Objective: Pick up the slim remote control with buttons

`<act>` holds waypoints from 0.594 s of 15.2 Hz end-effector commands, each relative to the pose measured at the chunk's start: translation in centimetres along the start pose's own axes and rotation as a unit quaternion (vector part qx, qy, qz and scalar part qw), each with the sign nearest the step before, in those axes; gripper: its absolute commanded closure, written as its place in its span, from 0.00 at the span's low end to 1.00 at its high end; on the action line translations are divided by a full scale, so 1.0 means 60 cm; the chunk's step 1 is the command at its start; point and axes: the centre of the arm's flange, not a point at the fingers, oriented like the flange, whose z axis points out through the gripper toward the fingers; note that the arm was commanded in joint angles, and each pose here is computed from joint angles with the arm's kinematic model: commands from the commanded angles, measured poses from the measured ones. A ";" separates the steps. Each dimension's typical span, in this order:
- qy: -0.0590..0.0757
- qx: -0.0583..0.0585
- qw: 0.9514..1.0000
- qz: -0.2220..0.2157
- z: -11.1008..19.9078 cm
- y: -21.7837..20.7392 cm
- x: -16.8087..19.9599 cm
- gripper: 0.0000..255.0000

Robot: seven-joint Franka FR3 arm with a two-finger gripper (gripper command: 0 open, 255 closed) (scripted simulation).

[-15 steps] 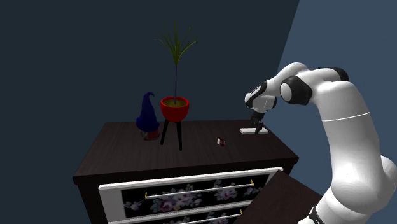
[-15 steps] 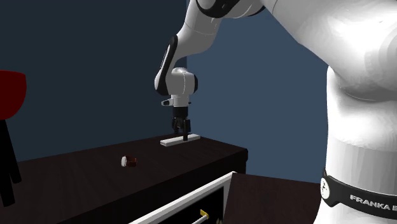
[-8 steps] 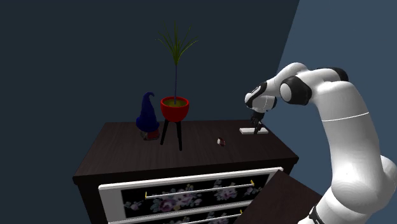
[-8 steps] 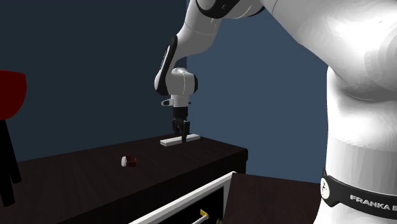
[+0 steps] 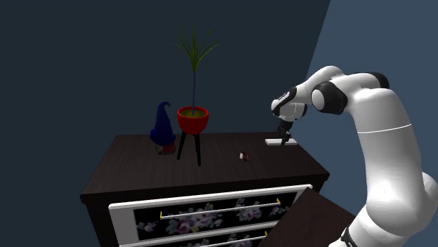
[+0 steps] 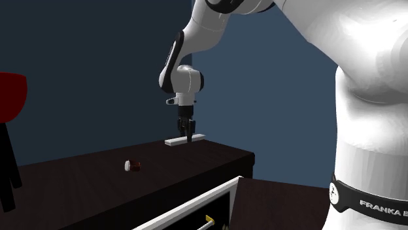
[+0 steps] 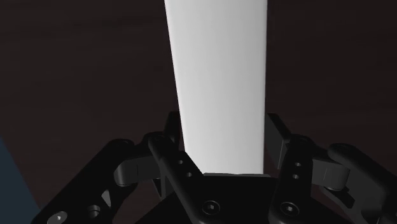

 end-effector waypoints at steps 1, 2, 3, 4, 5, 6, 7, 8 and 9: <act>0.000 0.000 1.000 0.000 -0.019 0.001 0.001 1.00; 0.000 0.000 1.000 0.000 -0.027 0.001 0.001 1.00; 0.000 0.000 1.000 0.000 -0.036 0.001 0.001 1.00; 0.000 0.000 1.000 0.000 -0.045 0.001 0.001 1.00; 0.000 0.000 1.000 0.000 -0.054 0.001 0.001 1.00; 0.000 0.000 1.000 0.000 -0.063 0.000 0.001 1.00; 0.000 0.000 1.000 0.000 -0.071 0.000 0.001 1.00; 0.000 0.000 1.000 0.000 -0.080 0.000 0.002 1.00; 0.000 0.000 1.000 0.000 -0.089 0.000 0.002 1.00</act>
